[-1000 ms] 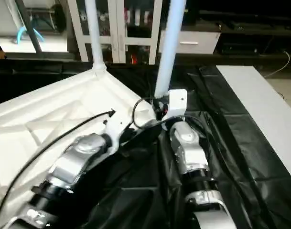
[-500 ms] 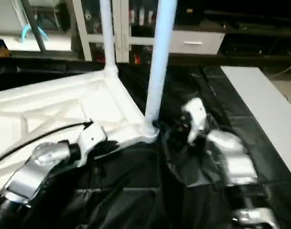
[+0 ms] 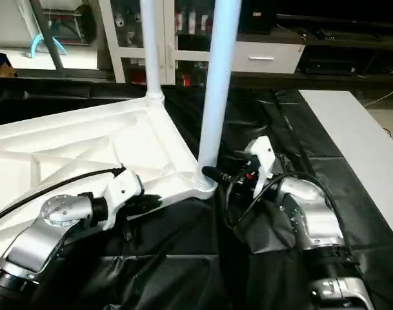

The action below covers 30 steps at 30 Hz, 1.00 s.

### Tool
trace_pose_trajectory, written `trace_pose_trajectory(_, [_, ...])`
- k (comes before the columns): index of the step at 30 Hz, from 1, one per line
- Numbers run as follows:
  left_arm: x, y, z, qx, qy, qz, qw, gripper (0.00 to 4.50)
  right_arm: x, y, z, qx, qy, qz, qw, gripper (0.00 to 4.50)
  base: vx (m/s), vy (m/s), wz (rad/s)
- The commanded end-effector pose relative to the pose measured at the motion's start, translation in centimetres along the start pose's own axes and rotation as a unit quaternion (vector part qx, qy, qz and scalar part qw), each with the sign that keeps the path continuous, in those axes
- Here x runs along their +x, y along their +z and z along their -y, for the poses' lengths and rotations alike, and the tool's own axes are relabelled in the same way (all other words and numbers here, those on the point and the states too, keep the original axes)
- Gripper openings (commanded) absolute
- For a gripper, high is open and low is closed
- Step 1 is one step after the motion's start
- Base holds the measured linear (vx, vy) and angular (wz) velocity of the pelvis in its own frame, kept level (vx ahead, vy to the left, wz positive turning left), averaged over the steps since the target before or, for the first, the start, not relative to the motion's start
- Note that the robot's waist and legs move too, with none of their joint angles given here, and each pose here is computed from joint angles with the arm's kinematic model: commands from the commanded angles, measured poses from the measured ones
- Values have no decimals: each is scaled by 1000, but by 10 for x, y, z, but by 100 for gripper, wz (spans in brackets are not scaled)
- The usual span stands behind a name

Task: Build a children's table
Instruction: Rotate leg to tighten

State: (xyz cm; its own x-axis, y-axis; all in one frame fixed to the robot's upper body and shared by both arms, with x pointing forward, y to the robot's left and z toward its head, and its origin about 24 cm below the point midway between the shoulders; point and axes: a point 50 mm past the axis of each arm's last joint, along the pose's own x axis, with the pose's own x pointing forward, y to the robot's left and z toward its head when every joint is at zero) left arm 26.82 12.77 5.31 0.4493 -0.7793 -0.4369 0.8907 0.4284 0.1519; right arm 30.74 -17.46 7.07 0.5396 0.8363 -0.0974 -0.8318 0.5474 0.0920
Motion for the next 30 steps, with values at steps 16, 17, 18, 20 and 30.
trace_pose_trajectory(16, [9, 21, 15, 15, -44, 55, 997, 0, 13, -7, 4, -15, -24, -30, 999, 185, 0, 0, 0])
trace_pose_trajectory(17, [11, 21, 14, 14, -33, 46, 998, 0, 15, -9, 5, -11, -49, -32, 998, 185, 0, 0, 0])
trace_pose_trajectory(18, [14, 21, 12, 12, -14, 34, 999, 0, 18, -11, 7, -5, -78, -34, 996, 185, 0, 0, 0])
trace_pose_trajectory(20, [25, 25, 7, 3, 22, 25, 999, 0, 26, -19, 9, 26, -152, -34, 987, 185, 0, 0, 0])
trace_pose_trajectory(30, [76, 72, -4, -50, 174, 56, 982, 0, 93, -34, -13, 106, -333, -22, 937, 184, 0, 0, 0])
